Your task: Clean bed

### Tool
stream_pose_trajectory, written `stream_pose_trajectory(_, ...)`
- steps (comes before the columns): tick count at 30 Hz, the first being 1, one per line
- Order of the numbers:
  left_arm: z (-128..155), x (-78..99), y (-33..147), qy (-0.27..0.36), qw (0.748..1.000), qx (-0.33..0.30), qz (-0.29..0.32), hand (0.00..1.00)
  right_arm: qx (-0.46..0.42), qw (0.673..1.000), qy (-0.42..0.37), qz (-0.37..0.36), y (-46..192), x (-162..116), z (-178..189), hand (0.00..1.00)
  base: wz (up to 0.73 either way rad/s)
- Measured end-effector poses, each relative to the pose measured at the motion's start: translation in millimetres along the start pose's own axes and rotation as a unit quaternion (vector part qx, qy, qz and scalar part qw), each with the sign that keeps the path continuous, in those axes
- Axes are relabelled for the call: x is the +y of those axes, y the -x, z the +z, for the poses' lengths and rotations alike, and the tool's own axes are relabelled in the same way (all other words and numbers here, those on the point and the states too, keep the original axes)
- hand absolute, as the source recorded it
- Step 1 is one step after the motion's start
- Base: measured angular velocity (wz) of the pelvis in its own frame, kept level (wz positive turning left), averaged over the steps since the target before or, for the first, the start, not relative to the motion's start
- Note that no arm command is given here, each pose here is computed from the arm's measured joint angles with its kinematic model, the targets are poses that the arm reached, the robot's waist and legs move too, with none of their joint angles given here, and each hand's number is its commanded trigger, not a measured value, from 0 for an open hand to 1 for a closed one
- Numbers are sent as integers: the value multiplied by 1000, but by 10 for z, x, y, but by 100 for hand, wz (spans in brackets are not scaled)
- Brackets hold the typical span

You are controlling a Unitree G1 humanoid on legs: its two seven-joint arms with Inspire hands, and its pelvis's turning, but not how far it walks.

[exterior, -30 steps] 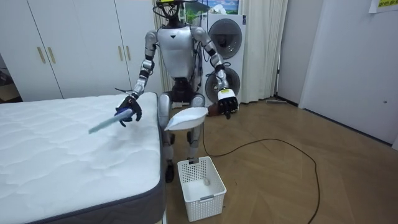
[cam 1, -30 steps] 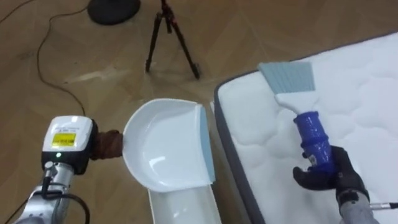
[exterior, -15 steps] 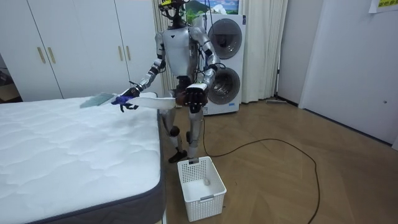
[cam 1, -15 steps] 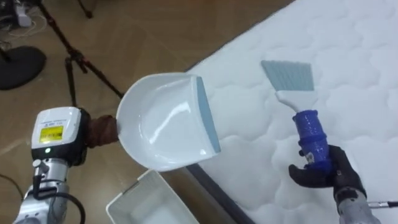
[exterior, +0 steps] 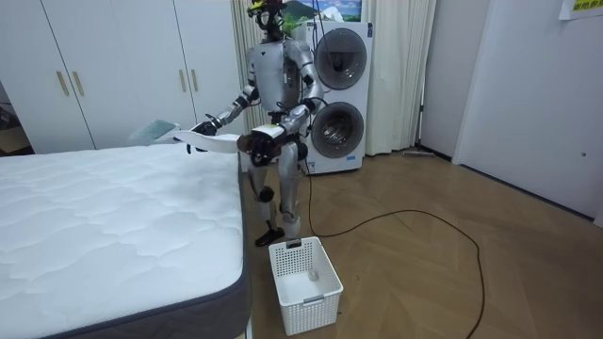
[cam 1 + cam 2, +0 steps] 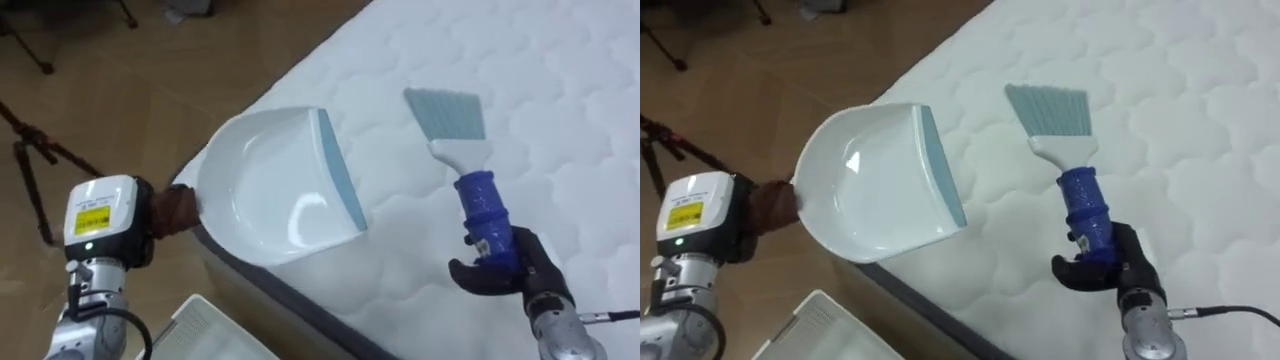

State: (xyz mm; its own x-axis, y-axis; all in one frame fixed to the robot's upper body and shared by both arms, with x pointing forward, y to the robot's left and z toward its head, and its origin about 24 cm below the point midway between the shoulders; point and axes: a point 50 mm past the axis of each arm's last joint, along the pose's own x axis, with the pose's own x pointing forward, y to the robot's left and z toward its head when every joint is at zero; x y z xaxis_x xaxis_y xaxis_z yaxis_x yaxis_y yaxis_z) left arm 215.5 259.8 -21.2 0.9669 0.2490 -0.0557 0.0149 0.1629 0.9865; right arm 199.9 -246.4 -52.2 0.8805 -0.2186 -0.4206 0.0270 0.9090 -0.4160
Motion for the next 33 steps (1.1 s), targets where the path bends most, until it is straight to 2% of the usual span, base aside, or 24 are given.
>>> stream_pose_trajectory(7, 9, -173, 189, 29, 999, 9, -38, 100, -21, 1000, 19, 2, 11, -48, 74, 0, -92)
stream_pose_trajectory(11, 30, -202, 220, 58, 997, 11, -43, 100, -31, 999, 20, 8, 14, -15, 122, 0, -94)
stream_pose_trajectory(12, 26, -202, 235, 65, 997, 11, -43, 83, -40, 999, 23, 9, 15, 3, 158, 0, -72)
stream_pose_trajectory(14, 68, -225, 255, 85, 995, 12, -44, 0, -43, 999, 26, 10, 20, 12, 166, 0, -56)
stream_pose_trajectory(18, 141, -306, 325, 138, 989, 21, -57, 0, -25, 999, 22, 14, 82, 54, 59, 0, -37)
stream_pose_trajectory(21, 118, -352, 392, 143, 987, 30, -68, 0, -18, 1000, 16, 18, 112, 147, 26, 0, -37)
stream_pose_trajectory(33, 138, -412, 421, 183, 979, 50, -78, 0, 32, 999, -5, 23, 186, 293, -177, 0, -6)
